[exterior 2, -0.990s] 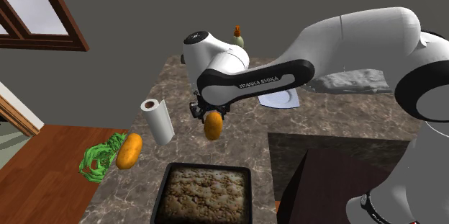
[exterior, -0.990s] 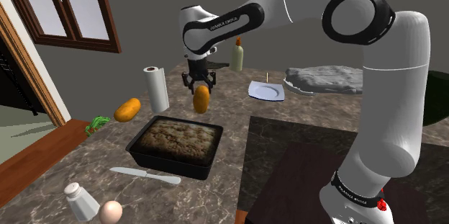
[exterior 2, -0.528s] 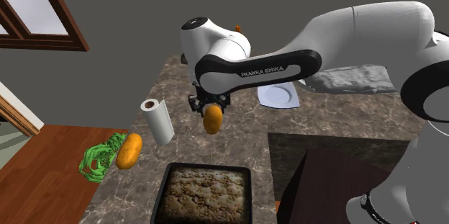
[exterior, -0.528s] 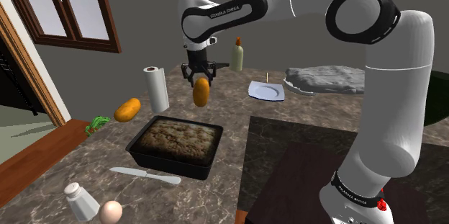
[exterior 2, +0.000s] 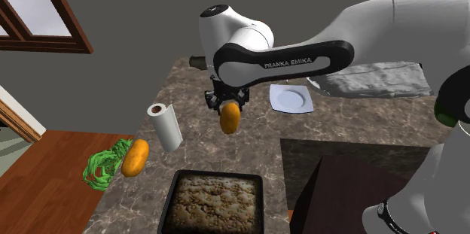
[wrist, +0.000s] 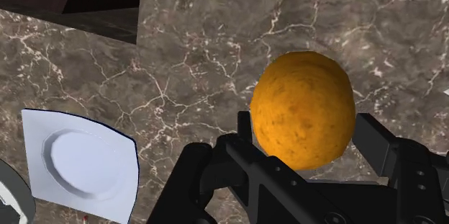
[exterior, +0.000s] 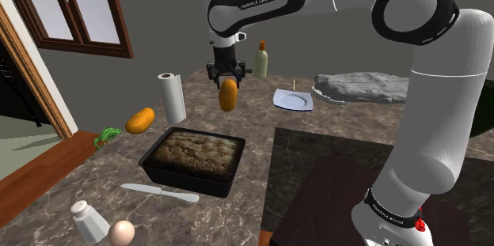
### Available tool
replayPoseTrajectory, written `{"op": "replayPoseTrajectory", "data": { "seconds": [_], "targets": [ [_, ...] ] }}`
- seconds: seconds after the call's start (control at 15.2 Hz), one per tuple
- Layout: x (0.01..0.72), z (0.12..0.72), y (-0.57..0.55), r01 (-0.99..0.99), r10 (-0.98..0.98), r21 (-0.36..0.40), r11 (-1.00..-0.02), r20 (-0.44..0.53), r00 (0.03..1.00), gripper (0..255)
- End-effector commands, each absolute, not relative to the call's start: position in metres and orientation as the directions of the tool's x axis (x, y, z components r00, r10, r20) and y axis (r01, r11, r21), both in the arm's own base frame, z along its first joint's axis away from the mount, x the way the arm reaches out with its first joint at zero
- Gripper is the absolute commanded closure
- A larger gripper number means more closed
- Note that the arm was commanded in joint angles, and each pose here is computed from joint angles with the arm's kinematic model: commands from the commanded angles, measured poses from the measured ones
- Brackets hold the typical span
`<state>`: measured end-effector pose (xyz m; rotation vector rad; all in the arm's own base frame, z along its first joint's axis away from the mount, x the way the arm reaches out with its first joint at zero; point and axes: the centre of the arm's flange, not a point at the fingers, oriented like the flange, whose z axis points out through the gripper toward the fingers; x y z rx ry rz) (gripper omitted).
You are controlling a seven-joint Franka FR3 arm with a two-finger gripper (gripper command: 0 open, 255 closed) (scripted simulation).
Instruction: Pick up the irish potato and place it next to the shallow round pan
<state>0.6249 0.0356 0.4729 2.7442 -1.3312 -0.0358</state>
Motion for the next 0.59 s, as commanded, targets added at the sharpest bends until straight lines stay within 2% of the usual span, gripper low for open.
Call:
{"op": "replayPoseTrajectory", "data": {
  "seconds": [0.0, 0.53],
  "targets": [
    [0.606, 0.475, 0.02, -0.782, -0.784, 0.092, -0.616, 0.019, 0.62, 255],
    [0.529, 0.475, -0.053, -0.782, -0.784, 0.092, -0.616, 0.019, 0.62, 255]
  ]
}}
